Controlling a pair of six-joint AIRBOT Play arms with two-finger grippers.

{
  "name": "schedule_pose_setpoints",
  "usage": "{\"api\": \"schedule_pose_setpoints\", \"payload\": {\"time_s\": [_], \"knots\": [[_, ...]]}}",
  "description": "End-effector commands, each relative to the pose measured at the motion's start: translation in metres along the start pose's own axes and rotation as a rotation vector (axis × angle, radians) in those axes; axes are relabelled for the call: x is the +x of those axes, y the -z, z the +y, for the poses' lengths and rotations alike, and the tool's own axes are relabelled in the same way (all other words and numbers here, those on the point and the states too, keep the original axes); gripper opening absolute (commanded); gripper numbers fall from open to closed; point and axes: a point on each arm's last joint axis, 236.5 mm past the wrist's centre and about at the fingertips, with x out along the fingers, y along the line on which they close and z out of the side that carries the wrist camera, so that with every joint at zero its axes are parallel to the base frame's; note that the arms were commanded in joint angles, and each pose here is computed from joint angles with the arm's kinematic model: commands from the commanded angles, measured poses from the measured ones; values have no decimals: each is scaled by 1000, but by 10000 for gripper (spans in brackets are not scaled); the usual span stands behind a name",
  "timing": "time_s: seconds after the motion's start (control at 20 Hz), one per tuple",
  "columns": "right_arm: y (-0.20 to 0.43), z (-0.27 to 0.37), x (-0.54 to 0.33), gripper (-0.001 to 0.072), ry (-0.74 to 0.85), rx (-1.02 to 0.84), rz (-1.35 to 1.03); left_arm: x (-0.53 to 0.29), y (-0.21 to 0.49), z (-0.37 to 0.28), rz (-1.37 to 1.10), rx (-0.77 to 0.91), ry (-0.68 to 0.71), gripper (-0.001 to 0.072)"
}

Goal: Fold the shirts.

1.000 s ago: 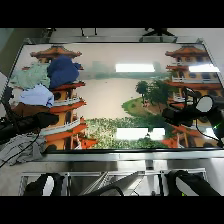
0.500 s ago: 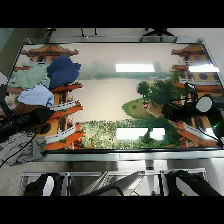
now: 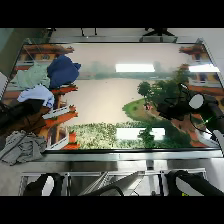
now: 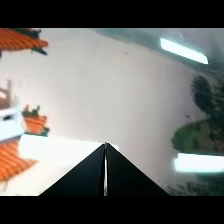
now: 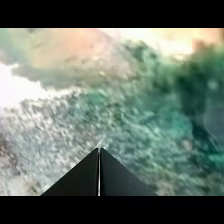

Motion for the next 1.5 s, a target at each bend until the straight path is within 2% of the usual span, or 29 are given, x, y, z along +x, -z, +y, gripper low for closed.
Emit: {"api": "schedule_pose_setpoints", "payload": {"time_s": [0.0, 0.05, 0.2, 0.25, 0.3, 0.35, 0.45, 0.6, 0.65, 0.7, 0.8, 0.95, 1.0, 1.05, 1.1, 1.15, 1.2, 1.25, 1.3, 1.35, 1.4, 1.45], "knots": [[-12, 6, 4, 29, -28, -47, -41, 32, -41, 47, 34, 74, -114, 368], [-13, 7, 4, 30, -29, -48, -49, 54, -54, 55, 65, 68, -103, 667], [-18, 7, 4, 32, -32, -54, -67, 130, -93, 82, 138, 76, -64, 668], [-18, 7, 4, 118, -31, -54, -67, 158, -99, 89, 167, 85, -43, 668], [-18, 7, 4, 320, -32, -54, -67, 183, -102, 94, 194, 95, -25, 668], [-19, 8, 4, 392, -32, -53, -71, 210, -100, 101, 226, 96, -14, 668], [-19, 8, 4, 391, -33, -54, -70, 254, -85, 118, 306, 112, -29, 669], [-19, 8, 4, 417, -32, -54, -71, 299, -58, 153, 361, 207, -139, 669], [-19, 8, 4, 580, -32, -54, -71, 309, -50, 164, 350, 222, -174, 669], [-19, 8, 4, 658, -33, -53, -71, 316, -41, 169, 346, 219, -188, 669], [-19, 8, 4, 658, -33, -53, -71, 324, -22, 175, 364, 211, -196, 669], [-19, 8, 4, 658, -33, -54, -74, 328, -30, 177, 322, 217, -209, 652], [-19, 8, 4, 657, -33, -54, -74, 328, -32, 177, 315, 220, -210, 441], [-19, 8, 4, 657, -33, -54, -73, 326, -31, 174, 332, 221, -201, 74], [-19, 8, 4, 657, -34, -54, -73, 322, -31, 167, 354, 219, -186, 12], [-19, 8, 4, 656, -34, -54, -73, 318, -33, 156, 373, 219, -159, 12], [-19, 8, 4, 603, -33, -54, -73, 314, -36, 137, 391, 222, -119, 12], [-19, 8, 4, 419, -33, -55, -73, 306, -44, 116, 390, 218, -76, 11], [-19, 8, 4, 317, -33, -75, -73, 296, -54, 84, 375, 229, -10, 11], [-19, 8, 4, 316, -32, -88, -74, 284, -61, 49, 358, 254, 66, 11], [-20, 8, 3, 222, -32, -87, -75, 267, -66, 9, 345, 279, 150, 11], [-20, 8, 2, 22, -32, -103, -79, 248, -64, -28, 352, 292, 228, 11]]}}
